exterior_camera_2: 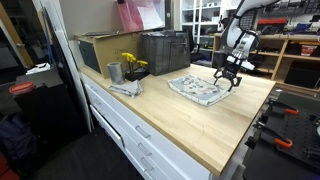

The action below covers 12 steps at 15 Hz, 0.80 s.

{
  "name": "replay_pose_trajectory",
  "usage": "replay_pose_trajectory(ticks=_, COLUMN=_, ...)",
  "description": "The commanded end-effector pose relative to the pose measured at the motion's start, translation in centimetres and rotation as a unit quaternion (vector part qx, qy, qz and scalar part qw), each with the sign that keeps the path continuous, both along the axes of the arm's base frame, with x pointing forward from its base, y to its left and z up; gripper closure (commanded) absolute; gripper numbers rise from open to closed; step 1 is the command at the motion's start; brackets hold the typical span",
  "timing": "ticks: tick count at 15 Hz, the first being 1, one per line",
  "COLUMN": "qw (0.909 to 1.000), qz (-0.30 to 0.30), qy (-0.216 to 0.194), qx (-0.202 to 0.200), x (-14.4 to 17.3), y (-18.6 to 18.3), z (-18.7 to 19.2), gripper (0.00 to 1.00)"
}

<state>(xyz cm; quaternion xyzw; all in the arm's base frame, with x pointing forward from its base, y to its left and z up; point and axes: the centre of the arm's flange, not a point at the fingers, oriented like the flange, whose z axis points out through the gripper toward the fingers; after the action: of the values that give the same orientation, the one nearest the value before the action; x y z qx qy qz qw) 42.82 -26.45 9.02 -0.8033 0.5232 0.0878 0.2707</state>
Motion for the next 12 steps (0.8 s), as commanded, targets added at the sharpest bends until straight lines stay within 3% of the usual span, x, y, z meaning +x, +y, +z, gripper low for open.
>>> replay_pose_trajectory(ticks=1, qw=0.9998, qz=-0.013, qy=-0.009, qx=-0.014, x=0.4, y=0.3, z=-0.6, gripper=0.0)
replay_pose_trajectory(ticks=12, qw=0.9974, qz=-0.009, qy=-0.049, qx=-0.051, x=4.9, y=-0.7, z=2.3, gripper=0.0)
